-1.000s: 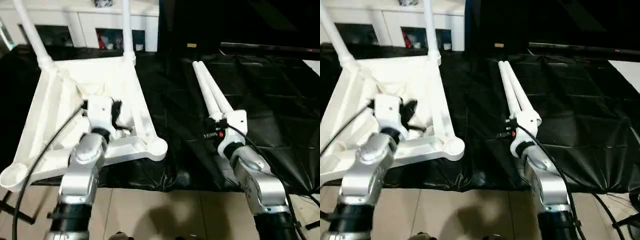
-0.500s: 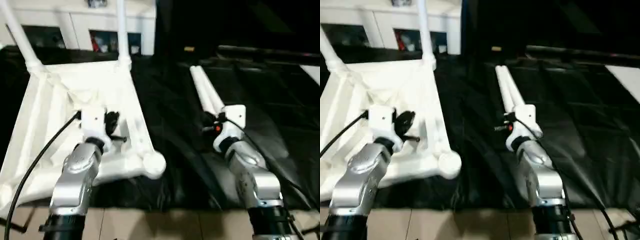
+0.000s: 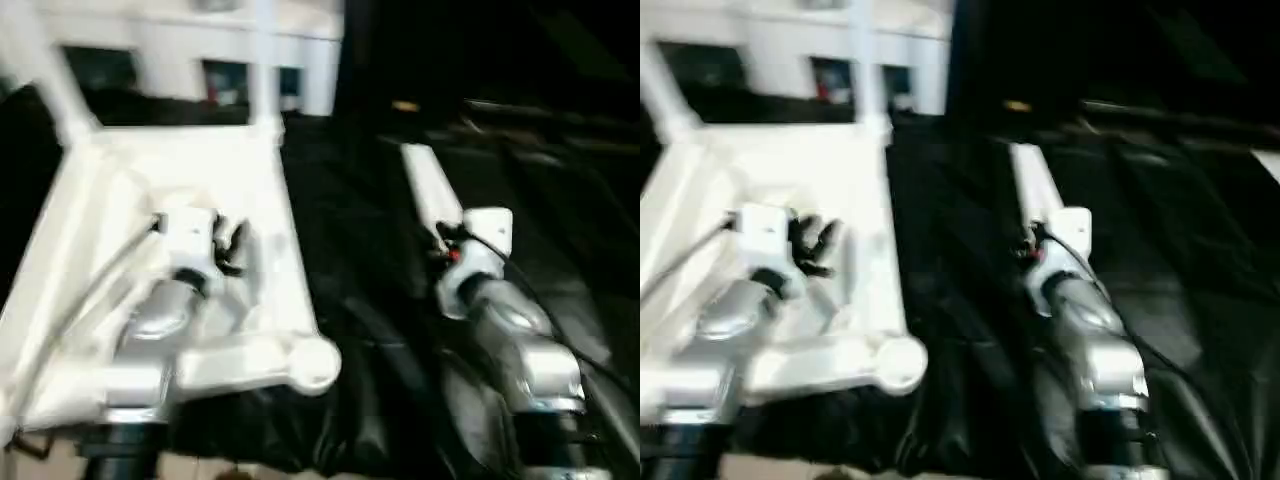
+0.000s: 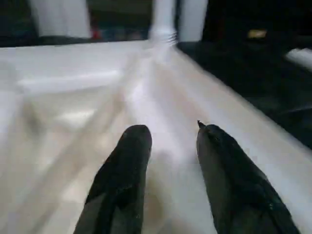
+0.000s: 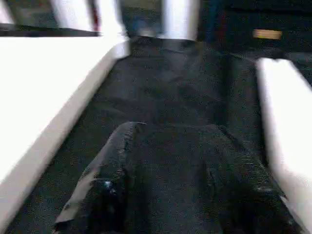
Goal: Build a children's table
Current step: Pick table leg
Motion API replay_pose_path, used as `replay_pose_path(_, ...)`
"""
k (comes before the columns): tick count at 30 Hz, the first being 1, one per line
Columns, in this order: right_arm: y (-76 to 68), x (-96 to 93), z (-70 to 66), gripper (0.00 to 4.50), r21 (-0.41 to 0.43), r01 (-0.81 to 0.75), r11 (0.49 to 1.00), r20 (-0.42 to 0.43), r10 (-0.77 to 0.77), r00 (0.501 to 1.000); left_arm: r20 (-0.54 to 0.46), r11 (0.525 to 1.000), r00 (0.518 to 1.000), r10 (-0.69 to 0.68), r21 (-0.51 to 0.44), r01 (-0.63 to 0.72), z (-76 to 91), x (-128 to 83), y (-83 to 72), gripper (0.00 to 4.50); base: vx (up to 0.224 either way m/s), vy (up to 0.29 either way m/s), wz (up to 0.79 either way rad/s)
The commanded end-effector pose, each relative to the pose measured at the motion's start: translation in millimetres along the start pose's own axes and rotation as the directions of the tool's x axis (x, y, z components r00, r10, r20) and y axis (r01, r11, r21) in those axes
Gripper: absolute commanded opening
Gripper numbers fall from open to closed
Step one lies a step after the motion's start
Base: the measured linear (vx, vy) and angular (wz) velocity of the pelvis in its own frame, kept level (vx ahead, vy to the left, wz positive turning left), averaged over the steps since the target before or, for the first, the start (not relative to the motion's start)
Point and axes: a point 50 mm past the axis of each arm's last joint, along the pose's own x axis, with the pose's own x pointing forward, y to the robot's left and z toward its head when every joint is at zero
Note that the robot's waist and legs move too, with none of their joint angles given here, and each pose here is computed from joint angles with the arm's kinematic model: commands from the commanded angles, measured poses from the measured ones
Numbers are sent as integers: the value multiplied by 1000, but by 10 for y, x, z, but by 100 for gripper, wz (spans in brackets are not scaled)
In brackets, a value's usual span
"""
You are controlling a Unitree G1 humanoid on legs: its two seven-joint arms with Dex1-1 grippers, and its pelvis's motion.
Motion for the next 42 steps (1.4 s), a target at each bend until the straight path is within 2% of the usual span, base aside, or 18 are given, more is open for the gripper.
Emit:
replay_pose_path(1, -105, -29, 8, 250, -11, 60, 998, -15, -60, 998, 21, 999, 999, -43, 6, 42, 59, 7, -51, 215, -91, 0, 1)
replay_pose_path(4, -115, -28, 9, 274, -13, 78, 997, -22, -79, 997, 22, 998, 998, -57, 4, 57, 77, 10, -43, 249, -111, -10, 8)
replay_pose_path(11, -204, 36, 102, 333, -37, 132, 991, -29, -133, 991, 43, 992, 991, -126, 22, 126, 204, 52, -25, 292, -90, -7, 0)
replay_pose_path(14, -271, 113, 110, 353, -88, 138, 987, -73, -145, 987, 40, 990, 990, -139, 16, 138, 213, 72, -25, 312, 0, 0, 0)
replay_pose_path(17, -388, 211, 182, 382, -119, 183, 976, -109, -196, 975, 27, 987, 987, -159, 35, 158, 225, 90, -56, 334, 0, 0, 0)
replay_pose_path(19, -466, 240, 259, 397, -74, 213, 974, -108, -220, 969, 29, 981, 981, -190, 45, 189, 254, 89, -92, 343, 0, 0, 0)
replay_pose_path(21, -522, 254, 335, 408, -70, 217, 974, -100, -223, 970, 37, 970, 970, -242, 33, 240, 289, 78, -138, 360, 0, 0, 0)
replay_pose_path(24, -669, 286, 415, 408, -91, 265, 960, -145, -276, 950, 53, 917, 916, -397, 49, 395, 373, 16, -251, 360, 0, 0, 0)
replay_pose_path(25, -734, 307, 438, 408, -87, 283, 955, -184, -295, 938, 38, 871, 871, -491, 65, 488, 404, -23, -313, 360, 0, 0, 0)
replay_pose_path(26, -753, 332, 441, 408, -77, 278, 957, -213, -289, 933, 14, 834, 836, -549, 71, 547, 416, -42, -351, 360, 0, 0, 0)
replay_pose_path(29, -775, 369, 429, 408, -73, 270, 960, -271, -280, 921, -34, 766, 768, -639, 56, 640, 427, -81, -418, 360, 0, 0, 0)
replay_pose_path(30, -785, 382, 417, 408, -84, 278, 957, -301, -290, 908, -60, 725, 727, -684, 48, 687, 431, -108, -461, 360, 0, 0, 0)
replay_pose_path(31, -791, 391, 405, 408, -89, 282, 955, -320, -295, 900, -79, 704, 705, -705, 48, 709, 426, -123, -482, 360, 0, 0, 0)
replay_pose_path(32, -791, 391, 404, 408, -90, 282, 955, -321, -296, 900, -81, 702, 703, -706, 48, 711, 426, -124, -484, 360, 0, 0, 0)
replay_pose_path(33, -808, 399, 351, 408, -125, 288, 949, -381, -314, 869, -125, 672, 673, -729, 60, 738, 400, -146, -507, 360, 0, 0, 0)
replay_pose_path(36, -826, 393, 306, 408, -152, 300, 942, -427, -336, 839, -143, 659, 660, -738, 59, 750, 390, -159, -514, 360, 0, 0, 0)
replay_pose_path(38, -832, 397, 273, 408, -105, 310, 945, -444, -323, 835, -149, 653, 653, -743, 55, 756, 394, -174, -519, 360, 0, 0, 0)
replay_pose_path(42, -801, 408, 193, 408, -61, 286, 956, -485, -279, 829, -161, 650, 648, -744, 49, 759, 391, -173, -522, 360, 0, 0, 0)
